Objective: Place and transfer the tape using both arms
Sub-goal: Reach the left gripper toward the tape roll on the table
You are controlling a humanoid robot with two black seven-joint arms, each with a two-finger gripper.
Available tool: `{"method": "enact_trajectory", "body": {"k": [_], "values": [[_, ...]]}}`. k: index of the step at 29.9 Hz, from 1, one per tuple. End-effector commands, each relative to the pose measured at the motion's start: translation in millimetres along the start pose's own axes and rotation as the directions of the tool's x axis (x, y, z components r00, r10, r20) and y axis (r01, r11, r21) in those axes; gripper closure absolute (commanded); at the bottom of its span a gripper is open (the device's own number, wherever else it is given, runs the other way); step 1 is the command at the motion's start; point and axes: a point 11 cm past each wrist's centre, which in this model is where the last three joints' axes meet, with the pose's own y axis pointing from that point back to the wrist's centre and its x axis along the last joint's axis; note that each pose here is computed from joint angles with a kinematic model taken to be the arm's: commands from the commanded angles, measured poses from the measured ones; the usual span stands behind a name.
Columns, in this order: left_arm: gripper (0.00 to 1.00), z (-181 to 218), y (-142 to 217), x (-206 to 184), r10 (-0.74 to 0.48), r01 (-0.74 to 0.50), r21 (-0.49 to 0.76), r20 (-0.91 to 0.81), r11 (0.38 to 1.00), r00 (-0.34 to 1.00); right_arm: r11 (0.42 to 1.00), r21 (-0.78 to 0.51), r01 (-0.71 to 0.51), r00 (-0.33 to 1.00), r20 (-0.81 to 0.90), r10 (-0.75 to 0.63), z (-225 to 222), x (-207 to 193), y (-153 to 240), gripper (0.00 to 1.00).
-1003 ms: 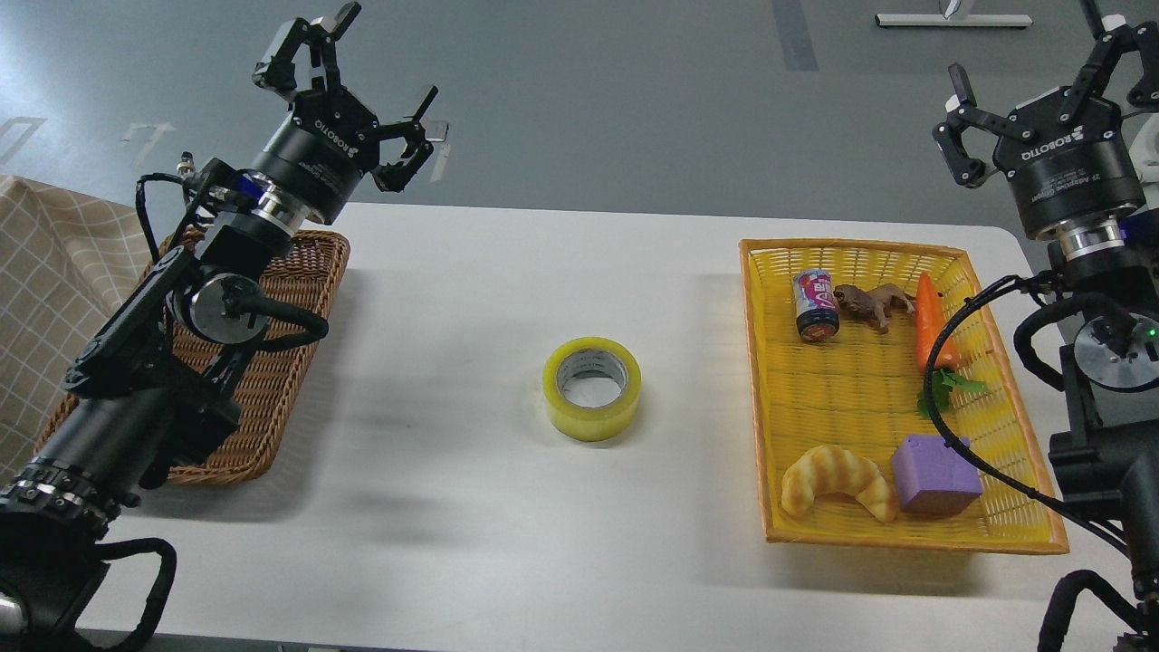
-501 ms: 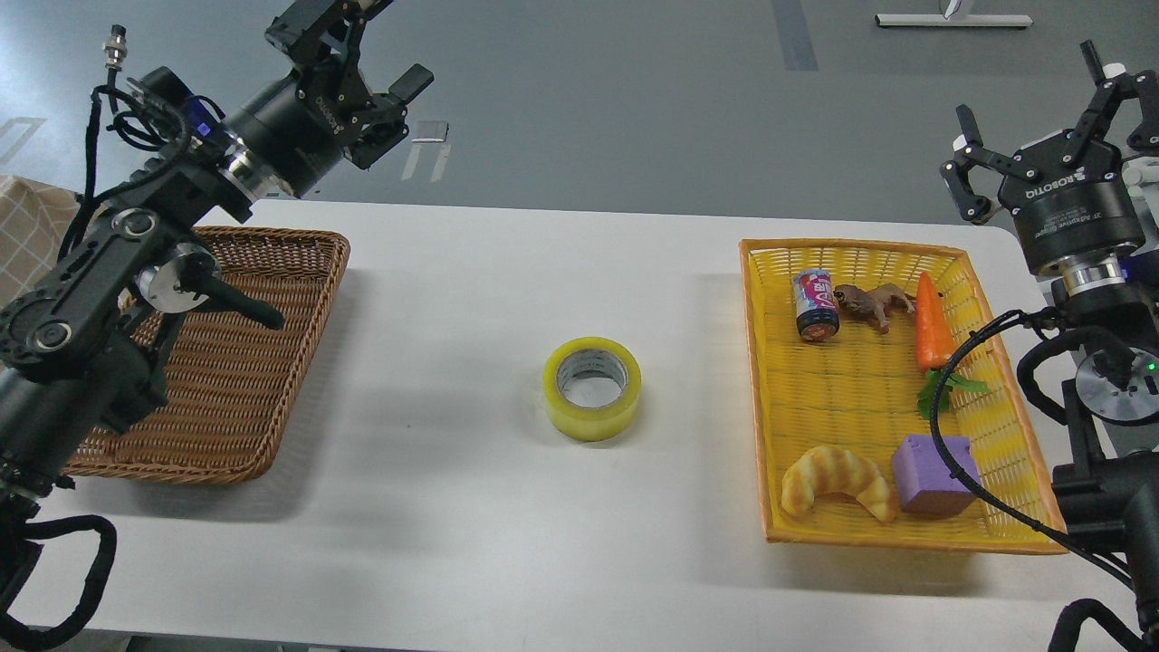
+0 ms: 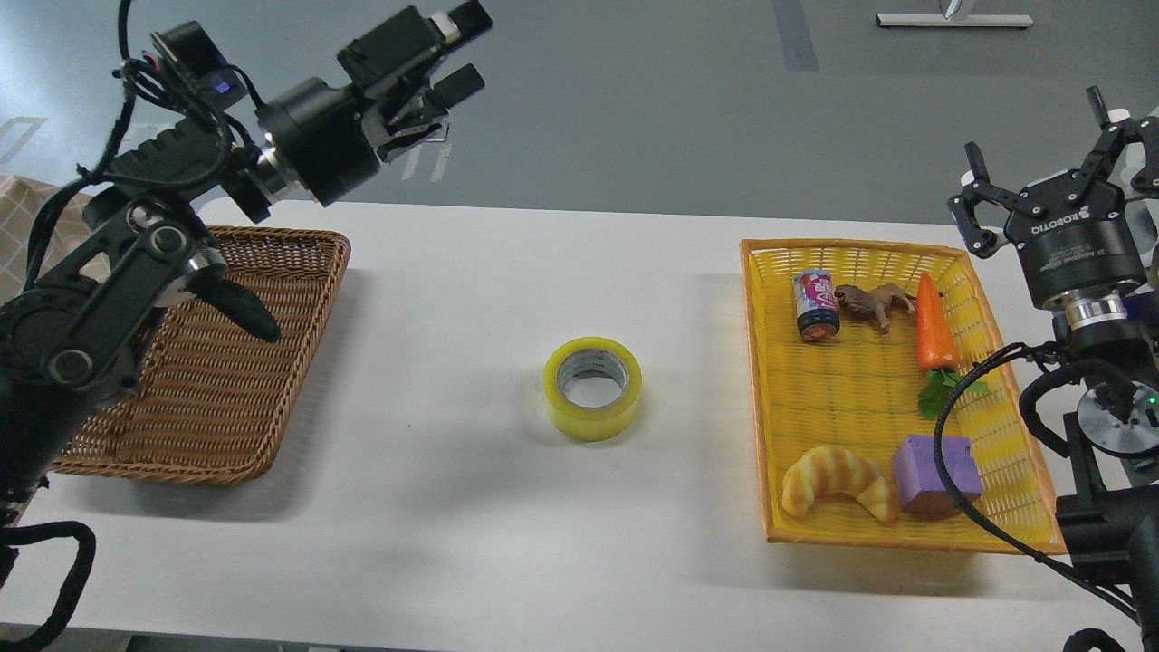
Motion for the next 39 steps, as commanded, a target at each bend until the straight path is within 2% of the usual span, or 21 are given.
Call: {"method": "enact_trajectory", "body": {"k": [1, 5, 15, 25, 39], "values": [[0.02, -5.3, -12.5, -27.1, -0.121, 0.115, 0.059, 0.099, 0.992, 0.988, 1.0, -0.002, -0.003, 1.0, 0.0, 0.003, 0.6, 0.8, 0.9, 0.0], [0.02, -20.1, -21.4, -61.7, -0.29, 0.255, 0.165, 0.237, 0.953, 0.927, 1.0, -0.002, -0.002, 1.0, 0.002, 0.002, 1.2, 0.6, 0.8, 0.0], [0.02, -38.5, -28.5, -90.4, -0.463, 0.344, 0.324, 0.45, 0.881, 0.763, 1.0, -0.009, -0.018, 1.0, 0.003, 0.018, 3.8, 5.5, 5.7, 0.0], [0.02, -65.4, -31.8, -103.2, -0.584, 0.367, 0.483, 0.448, 0.795, 0.677, 0.999, 0.0, -0.032, 0.999, 0.007, 0.032, 3.1, 10.0, 9.7, 0.0], [0.02, -89.3, -42.5, -127.3, -0.649, 0.389, 0.56, 0.401, 0.732, 0.646, 0.999, -0.008, -0.049, 0.999, 0.009, 0.049, 5.8, 15.2, 12.2, 0.0]]}}
